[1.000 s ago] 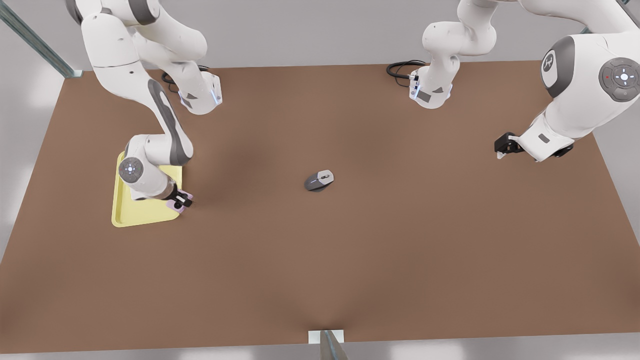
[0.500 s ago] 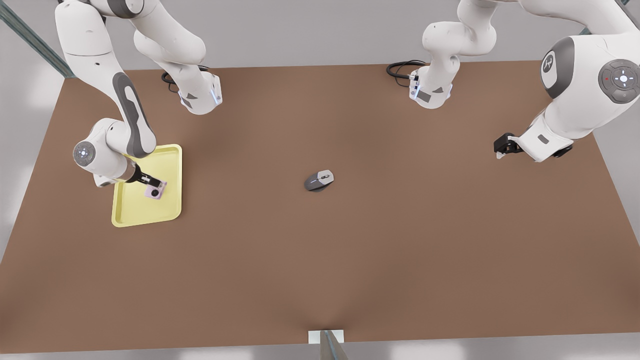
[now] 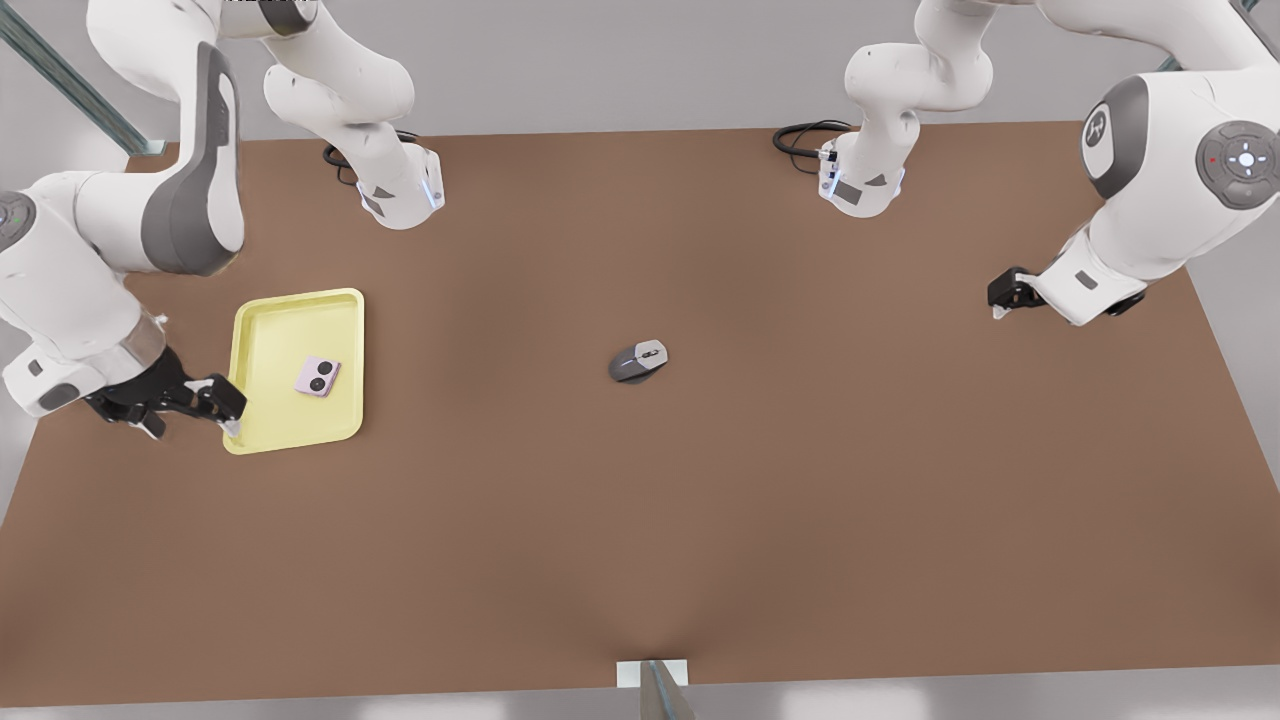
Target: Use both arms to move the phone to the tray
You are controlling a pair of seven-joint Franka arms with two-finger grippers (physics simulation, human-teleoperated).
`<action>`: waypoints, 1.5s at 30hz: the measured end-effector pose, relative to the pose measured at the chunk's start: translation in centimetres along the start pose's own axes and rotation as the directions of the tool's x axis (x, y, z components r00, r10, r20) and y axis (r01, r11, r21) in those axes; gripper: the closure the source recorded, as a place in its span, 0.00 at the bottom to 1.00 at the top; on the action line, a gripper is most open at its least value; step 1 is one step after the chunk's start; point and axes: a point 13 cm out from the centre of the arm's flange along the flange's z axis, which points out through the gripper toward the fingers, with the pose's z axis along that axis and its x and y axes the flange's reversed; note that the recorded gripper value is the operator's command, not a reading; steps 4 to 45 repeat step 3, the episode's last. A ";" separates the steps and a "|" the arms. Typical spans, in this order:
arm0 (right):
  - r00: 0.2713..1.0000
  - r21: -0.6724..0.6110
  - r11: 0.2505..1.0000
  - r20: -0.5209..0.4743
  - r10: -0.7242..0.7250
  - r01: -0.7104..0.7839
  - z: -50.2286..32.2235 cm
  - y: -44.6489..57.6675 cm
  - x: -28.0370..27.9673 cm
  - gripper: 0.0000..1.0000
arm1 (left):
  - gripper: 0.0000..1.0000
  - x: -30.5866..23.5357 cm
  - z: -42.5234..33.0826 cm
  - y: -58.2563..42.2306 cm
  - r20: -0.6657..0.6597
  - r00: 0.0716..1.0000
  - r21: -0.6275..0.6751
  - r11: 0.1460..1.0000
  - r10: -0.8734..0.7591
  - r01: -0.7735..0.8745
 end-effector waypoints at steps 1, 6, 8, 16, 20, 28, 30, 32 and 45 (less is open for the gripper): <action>1.000 0.005 1.000 -0.028 0.003 -0.003 -0.4 -0.4 0.5 0.00 | 0.00 0.0 0.0 0.0 -0.001 1.000 0.000 1.000 0.000 0.000; 0.996 0.007 1.000 -0.088 0.005 -0.005 -0.5 -0.8 1.9 0.00 | 0.00 -0.1 0.1 -0.1 -0.001 1.000 -0.001 1.000 0.001 -0.001; 0.996 0.007 1.000 -0.088 0.005 -0.005 -0.5 -0.8 1.9 0.00 | 0.00 -0.1 0.1 -0.1 -0.001 1.000 -0.001 1.000 0.001 -0.001; 0.996 0.007 1.000 -0.088 0.005 -0.005 -0.5 -0.8 1.9 0.00 | 0.00 -0.1 0.1 -0.1 -0.001 1.000 -0.001 1.000 0.001 -0.001; 0.996 0.007 1.000 -0.088 0.005 -0.005 -0.5 -0.8 1.9 0.00 | 0.00 -0.1 0.1 -0.1 -0.001 1.000 -0.001 1.000 0.001 -0.001; 0.996 0.007 1.000 -0.088 0.005 -0.005 -0.5 -0.8 1.9 0.00 | 0.00 -0.1 0.1 -0.1 -0.001 1.000 -0.001 1.000 0.001 -0.001; 0.996 0.007 1.000 -0.088 0.005 -0.005 -0.5 -0.8 1.9 0.00 | 0.00 -0.1 0.1 -0.1 -0.001 1.000 -0.001 1.000 0.001 -0.001; 0.996 0.007 1.000 -0.088 0.005 -0.005 -0.5 -0.8 1.9 0.00 | 0.00 -0.1 0.1 -0.1 -0.001 1.000 -0.001 1.000 0.001 -0.001; 0.996 0.007 1.000 -0.088 0.005 -0.005 -0.5 -0.8 1.9 0.00 | 0.00 -0.1 0.1 -0.1 -0.001 1.000 -0.001 1.000 0.001 -0.001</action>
